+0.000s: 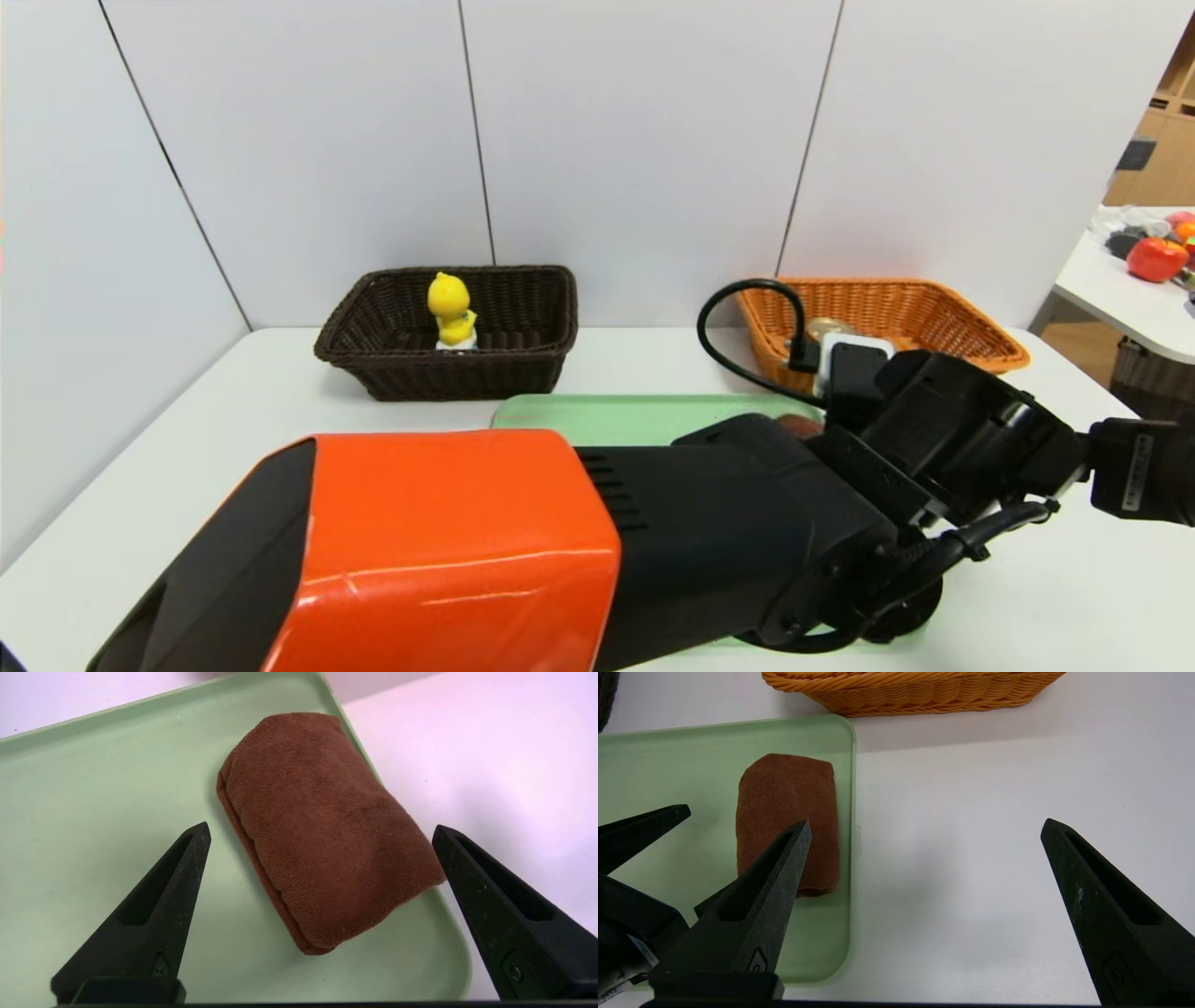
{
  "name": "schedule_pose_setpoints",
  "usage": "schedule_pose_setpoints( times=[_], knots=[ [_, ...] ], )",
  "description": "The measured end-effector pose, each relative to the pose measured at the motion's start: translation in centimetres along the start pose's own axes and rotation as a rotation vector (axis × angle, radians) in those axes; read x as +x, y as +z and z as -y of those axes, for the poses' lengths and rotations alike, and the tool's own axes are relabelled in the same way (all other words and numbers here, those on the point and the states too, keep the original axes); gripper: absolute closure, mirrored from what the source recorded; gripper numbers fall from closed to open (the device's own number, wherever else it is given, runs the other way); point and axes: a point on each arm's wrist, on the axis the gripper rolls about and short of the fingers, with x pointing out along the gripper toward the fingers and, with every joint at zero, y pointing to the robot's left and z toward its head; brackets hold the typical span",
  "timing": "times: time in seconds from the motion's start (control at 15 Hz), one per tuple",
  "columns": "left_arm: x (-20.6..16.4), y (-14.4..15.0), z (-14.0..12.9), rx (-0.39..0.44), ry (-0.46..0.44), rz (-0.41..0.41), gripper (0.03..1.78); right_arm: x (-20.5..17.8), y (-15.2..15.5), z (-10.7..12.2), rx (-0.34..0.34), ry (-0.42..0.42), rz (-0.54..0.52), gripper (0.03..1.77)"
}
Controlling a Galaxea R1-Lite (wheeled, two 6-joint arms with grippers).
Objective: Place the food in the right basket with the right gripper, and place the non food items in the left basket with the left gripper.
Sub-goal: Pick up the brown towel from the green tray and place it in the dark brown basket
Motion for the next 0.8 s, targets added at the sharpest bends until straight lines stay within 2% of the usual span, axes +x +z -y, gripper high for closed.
schedule_pose_setpoints(
  times=[0.33,0.8],
  knots=[
    [1.0,-0.9,0.9,-0.016,-0.027,0.027,0.12,0.0,-0.5,0.1,-0.004,-0.003,-0.014,0.1],
    [3.6,-2.1,0.0,-0.018,0.011,0.017,0.12,-0.1,-1.0,0.2,-0.007,-0.005,-0.022,0.1]
  ],
)
